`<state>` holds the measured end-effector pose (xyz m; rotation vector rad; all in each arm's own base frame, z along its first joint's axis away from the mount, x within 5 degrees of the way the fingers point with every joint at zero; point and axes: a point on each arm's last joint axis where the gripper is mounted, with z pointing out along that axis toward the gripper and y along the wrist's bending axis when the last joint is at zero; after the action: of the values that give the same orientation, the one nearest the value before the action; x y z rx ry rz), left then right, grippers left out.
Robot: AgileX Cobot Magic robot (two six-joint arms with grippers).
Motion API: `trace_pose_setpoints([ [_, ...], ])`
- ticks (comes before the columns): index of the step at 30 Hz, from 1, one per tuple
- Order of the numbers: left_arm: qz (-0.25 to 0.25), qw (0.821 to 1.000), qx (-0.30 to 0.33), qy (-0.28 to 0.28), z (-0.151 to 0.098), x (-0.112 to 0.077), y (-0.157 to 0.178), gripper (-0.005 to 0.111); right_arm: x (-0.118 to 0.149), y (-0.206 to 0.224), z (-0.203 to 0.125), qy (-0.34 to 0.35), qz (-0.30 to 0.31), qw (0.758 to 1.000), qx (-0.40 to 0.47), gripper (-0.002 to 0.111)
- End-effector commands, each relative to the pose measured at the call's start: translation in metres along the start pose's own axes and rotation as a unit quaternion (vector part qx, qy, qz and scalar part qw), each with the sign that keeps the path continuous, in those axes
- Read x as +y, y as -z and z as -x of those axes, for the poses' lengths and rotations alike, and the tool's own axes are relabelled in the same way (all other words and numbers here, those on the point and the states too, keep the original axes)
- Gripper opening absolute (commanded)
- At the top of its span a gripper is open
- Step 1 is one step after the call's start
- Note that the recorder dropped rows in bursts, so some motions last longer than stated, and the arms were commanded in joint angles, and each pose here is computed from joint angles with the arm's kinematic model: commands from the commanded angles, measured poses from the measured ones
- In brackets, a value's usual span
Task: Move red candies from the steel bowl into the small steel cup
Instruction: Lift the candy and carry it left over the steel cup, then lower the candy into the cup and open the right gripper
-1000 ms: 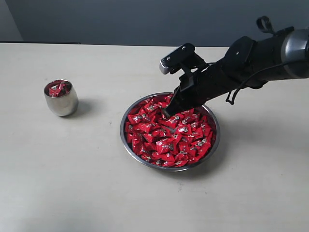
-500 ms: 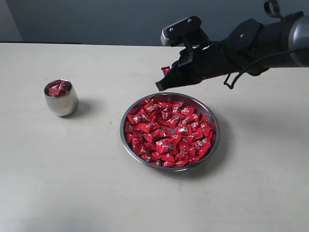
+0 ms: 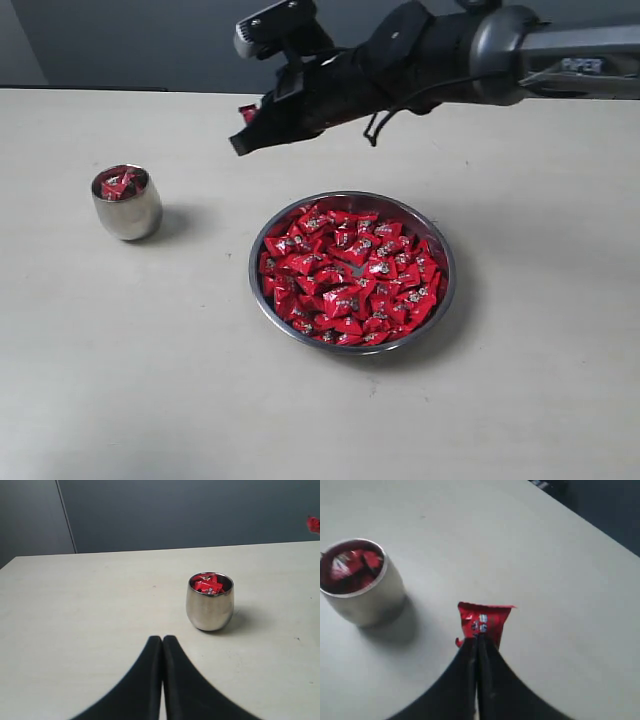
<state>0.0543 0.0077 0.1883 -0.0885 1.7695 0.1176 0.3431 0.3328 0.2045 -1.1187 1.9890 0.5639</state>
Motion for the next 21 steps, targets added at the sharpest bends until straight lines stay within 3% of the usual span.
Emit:
trace_pose_setpoints([
  [1,0.000,1.000,-0.001,0.002,-0.001,0.000,0.000,0.000,0.023,-0.033,0.024,-0.003,0.067,0.997,-0.024,-0.001],
  [8,0.000,1.000,-0.001,0.002,-0.001,0.000,0.000,0.000,0.059,-0.091,0.037,-0.007,0.188,0.981,-0.040,-0.001],
  [13,0.000,1.000,-0.001,0.002,-0.001,0.000,0.000,0.000,0.072,-0.106,0.032,-0.027,0.199,0.979,-0.035,-0.001],
  [21,0.000,1.000,-0.001,0.002,-0.001,0.000,0.000,0.000,0.070,-0.109,0.030,-0.011,0.161,0.987,-0.016,-0.001],
])
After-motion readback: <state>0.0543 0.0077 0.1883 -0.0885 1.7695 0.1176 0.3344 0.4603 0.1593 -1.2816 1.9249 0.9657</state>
